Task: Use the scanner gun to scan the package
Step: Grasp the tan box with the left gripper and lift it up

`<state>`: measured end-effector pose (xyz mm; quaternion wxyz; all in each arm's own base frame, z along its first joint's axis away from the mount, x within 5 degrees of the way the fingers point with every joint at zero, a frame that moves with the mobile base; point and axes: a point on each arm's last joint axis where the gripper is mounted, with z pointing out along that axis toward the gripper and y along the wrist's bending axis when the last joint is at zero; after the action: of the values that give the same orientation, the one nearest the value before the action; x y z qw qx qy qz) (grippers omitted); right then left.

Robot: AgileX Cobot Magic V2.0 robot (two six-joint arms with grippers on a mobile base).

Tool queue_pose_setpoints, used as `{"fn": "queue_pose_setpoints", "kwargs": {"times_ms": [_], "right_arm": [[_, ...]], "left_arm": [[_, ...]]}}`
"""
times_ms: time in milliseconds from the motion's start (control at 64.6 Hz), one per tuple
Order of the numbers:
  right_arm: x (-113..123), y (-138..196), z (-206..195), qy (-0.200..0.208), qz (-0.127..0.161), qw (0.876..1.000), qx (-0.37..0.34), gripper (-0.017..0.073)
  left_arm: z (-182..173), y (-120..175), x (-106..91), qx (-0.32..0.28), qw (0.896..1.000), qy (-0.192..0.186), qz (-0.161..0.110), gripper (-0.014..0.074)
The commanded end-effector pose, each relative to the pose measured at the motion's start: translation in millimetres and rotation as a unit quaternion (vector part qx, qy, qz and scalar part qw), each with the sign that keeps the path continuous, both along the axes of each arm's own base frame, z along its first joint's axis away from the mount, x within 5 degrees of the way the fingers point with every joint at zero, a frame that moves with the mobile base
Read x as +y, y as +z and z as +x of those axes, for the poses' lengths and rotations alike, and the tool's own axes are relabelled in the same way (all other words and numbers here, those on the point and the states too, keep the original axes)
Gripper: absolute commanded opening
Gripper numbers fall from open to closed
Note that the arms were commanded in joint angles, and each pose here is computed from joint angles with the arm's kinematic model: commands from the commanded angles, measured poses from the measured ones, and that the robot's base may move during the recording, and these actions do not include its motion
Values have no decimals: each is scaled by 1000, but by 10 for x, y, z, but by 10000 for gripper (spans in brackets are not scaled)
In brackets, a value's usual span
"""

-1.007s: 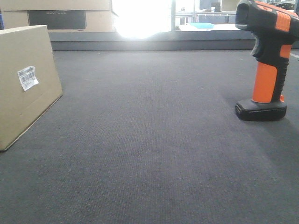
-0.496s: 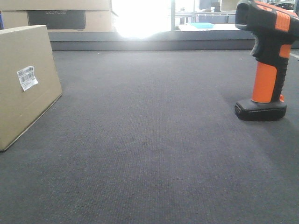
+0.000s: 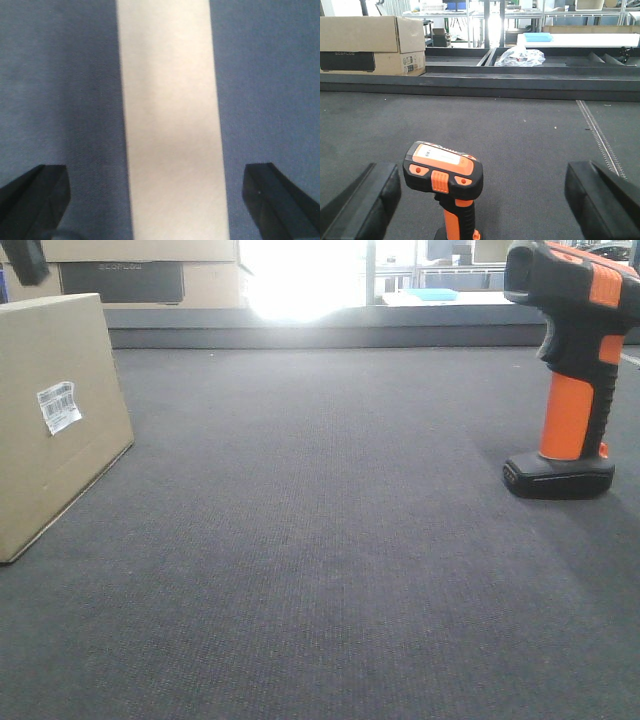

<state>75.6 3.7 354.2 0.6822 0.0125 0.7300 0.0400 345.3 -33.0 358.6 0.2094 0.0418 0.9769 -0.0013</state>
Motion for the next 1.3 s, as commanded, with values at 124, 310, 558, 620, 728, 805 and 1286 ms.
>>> {"fn": "queue_pose_setpoints", "kwargs": {"times_ms": [124,310,558,620,728,805,1286], "right_arm": [[-2,34,2,-1,-2,1000,-8,570],[-2,34,2,-1,-2,1000,-8,570],[-2,34,2,-1,-2,1000,-8,570],[-2,34,2,-1,-2,1000,-8,570],[-2,34,2,-1,-2,1000,-8,570],[-2,34,2,-1,-2,1000,-8,570],[-2,33,2,-1,-2,1000,-7,570]], "left_arm": [[93,-112,-35,15,1000,-9,-9,601],[149,-213,-42,29,999,-17,-6,601],[146,-394,-42,59,998,-19,-2,601],[138,-430,-28,65,998,-19,6,601],[136,-435,-26,66,998,-19,7,599],[136,-435,-26,66,998,-19,7,573],[109,-369,-64,58,998,-19,-18,-111]]}}
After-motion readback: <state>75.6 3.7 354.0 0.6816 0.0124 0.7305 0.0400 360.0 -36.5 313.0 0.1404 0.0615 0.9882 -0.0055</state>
